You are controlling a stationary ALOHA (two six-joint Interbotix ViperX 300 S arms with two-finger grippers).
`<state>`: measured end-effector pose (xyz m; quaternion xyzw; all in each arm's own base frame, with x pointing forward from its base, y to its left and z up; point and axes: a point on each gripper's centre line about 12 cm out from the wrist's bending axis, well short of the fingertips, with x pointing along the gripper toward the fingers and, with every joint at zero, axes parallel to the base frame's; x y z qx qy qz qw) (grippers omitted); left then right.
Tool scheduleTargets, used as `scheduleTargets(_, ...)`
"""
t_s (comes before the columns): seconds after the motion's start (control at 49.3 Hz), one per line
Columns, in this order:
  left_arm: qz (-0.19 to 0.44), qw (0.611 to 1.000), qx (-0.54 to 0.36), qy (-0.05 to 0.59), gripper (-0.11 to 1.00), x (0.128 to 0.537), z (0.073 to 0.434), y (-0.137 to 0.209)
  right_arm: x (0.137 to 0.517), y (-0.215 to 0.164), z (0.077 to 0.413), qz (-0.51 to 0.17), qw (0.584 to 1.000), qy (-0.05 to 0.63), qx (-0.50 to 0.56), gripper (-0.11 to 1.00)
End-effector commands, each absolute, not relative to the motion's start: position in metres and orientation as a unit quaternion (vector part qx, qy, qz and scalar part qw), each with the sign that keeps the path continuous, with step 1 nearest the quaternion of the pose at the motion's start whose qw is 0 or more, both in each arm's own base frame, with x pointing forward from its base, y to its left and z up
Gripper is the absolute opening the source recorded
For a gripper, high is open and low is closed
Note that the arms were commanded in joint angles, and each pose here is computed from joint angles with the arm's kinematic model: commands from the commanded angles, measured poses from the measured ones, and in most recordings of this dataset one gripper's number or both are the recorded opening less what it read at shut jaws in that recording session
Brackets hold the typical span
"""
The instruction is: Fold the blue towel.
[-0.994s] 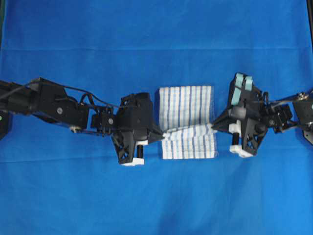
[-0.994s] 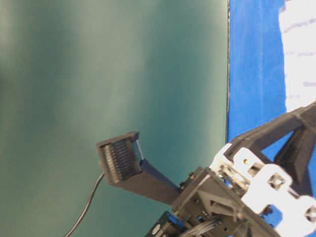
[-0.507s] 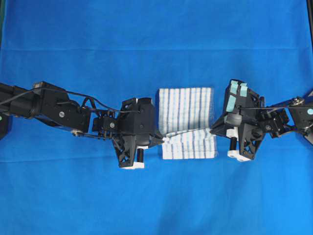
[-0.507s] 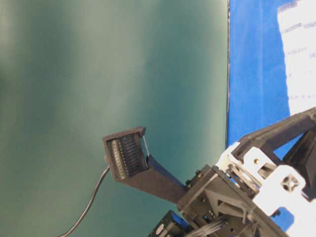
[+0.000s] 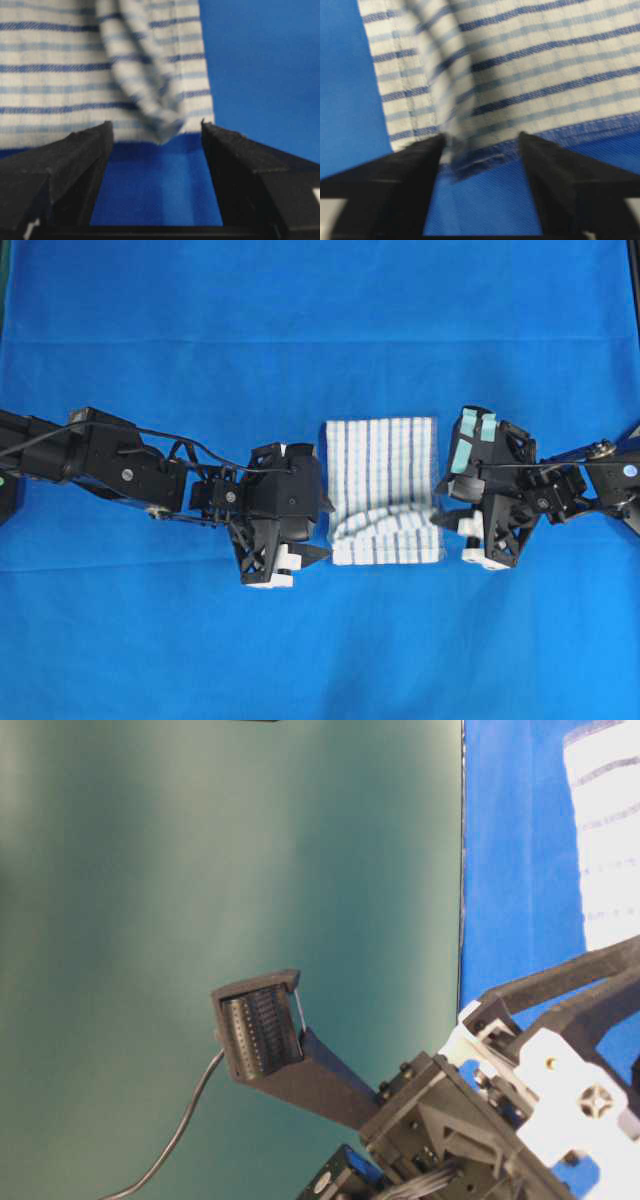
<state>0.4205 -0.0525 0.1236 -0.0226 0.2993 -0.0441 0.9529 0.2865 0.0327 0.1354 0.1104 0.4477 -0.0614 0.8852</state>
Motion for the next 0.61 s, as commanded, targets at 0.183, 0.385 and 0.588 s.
scheduleTargets(0.183,-0.044,0.962,-0.011,0.271,0.63,0.403,0.196,-0.043,0.283,0.025,0.186,-0.087,0.899,0.420,0.093,0.61)
scheduleTargets(0.385,-0.036,0.969,-0.001,0.244,0.63,0.376,0.232,-0.030,0.262,0.017,0.226,-0.086,0.926,0.359,0.074,0.61)
scheduleTargets(0.588,-0.019,0.977,-0.004,0.210,0.63,0.336,0.253,-0.014,0.229,0.009,0.261,-0.078,0.955,0.278,0.067,0.61)
